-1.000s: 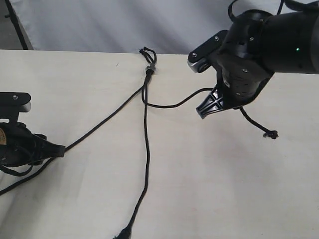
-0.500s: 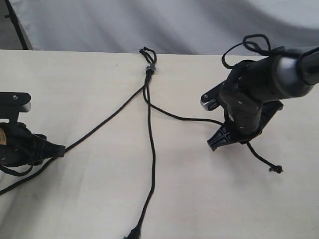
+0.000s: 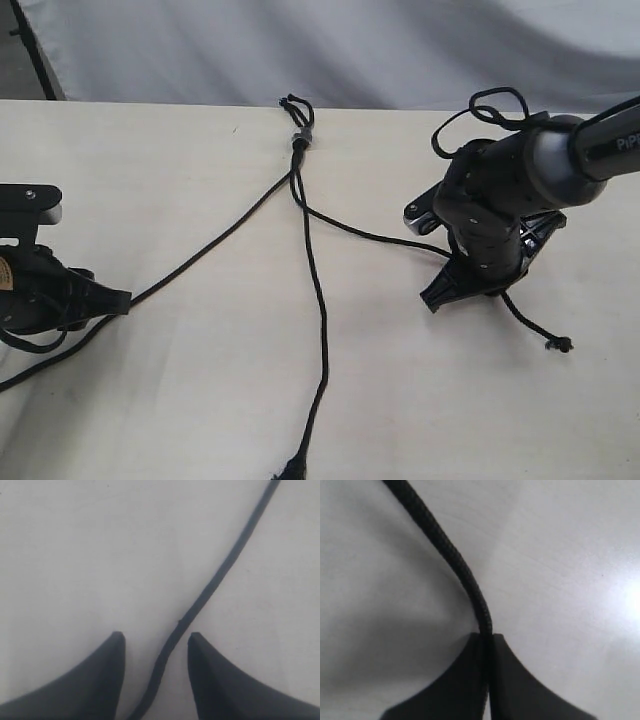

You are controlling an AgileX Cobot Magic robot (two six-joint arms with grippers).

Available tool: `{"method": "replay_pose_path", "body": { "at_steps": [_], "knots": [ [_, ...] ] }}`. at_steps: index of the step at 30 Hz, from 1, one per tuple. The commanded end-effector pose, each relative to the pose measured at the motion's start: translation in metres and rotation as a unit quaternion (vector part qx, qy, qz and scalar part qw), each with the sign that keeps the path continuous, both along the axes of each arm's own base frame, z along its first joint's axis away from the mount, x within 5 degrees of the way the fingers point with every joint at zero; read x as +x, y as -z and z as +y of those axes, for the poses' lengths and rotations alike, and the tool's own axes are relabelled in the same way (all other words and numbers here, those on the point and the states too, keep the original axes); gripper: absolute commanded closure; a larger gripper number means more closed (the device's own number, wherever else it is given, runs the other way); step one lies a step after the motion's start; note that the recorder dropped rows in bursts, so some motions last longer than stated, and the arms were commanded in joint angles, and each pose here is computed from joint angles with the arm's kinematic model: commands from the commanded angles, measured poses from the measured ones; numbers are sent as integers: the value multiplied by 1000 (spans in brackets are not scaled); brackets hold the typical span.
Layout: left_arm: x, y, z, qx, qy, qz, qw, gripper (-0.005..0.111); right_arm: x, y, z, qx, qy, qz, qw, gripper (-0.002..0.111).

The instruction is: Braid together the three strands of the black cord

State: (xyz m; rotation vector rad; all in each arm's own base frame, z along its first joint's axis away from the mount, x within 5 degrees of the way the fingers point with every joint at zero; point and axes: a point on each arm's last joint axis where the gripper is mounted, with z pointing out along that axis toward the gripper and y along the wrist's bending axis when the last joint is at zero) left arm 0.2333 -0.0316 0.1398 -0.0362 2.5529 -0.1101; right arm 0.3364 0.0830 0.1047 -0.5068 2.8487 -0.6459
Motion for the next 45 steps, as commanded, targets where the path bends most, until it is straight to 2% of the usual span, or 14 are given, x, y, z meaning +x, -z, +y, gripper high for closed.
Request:
{"method": "replay_pose_path", "body": {
  "at_steps": [1, 2, 3, 4, 5, 6, 8, 11, 17, 21, 26, 33, 40, 45],
  "knots": [
    [0, 0, 2, -4, -6, -4, 1000, 67, 0, 3, -5, -20, 35, -15, 999, 89],
    [0, 0, 2, -4, -6, -4, 1000, 67, 0, 2, -6, -32, 37, -16, 999, 80],
    [0, 0, 2, -4, -6, -5, 1000, 67, -2, 1, -4, -47, 31, -14, 998, 61],
    [0, 0, 2, -4, -6, -5, 1000, 67, -2, 1, -2, -49, 27, -14, 998, 52],
    [0, 0, 2, -4, -6, -5, 1000, 67, -2, 1, 3, -43, 17, -18, 999, 35],
    [0, 0, 2, -4, -6, -5, 1000, 67, -3, 1, 6, -43, 11, -19, 999, 26],
    [0, 0, 2, -4, -6, -5, 1000, 67, -4, -4, 13, -53, 2, -22, 998, 18],
    [0, 0, 2, -4, -6, -5, 1000, 67, -5, -24, 18, -58, 2, -44, 997, 18],
    [0, 0, 2, -4, -6, -5, 1000, 67, -18, -90, 31, 11, 14, -136, 991, 18],
    [0, 0, 2, -6, -9, -6, 1000, 67, -41, -137, 49, 55, -19, -196, 979, 18],
    [-1, -6, 1, -14, -15, -17, 1000, 67, -50, -152, 61, 78, -51, -219, 971, 18],
    [-3, -19, -40, -22, 70, -43, 996, 67, -48, -153, 63, 79, -66, -229, 968, 18],
    [-13, -36, -112, -25, 183, -22, 982, 67, -48, -159, 51, 15, -47, -244, 969, 18],
    [-25, -33, -160, -8, 252, 17, 968, 67, -52, -165, 41, -16, -11, -249, 968, 18]
  ]
}}
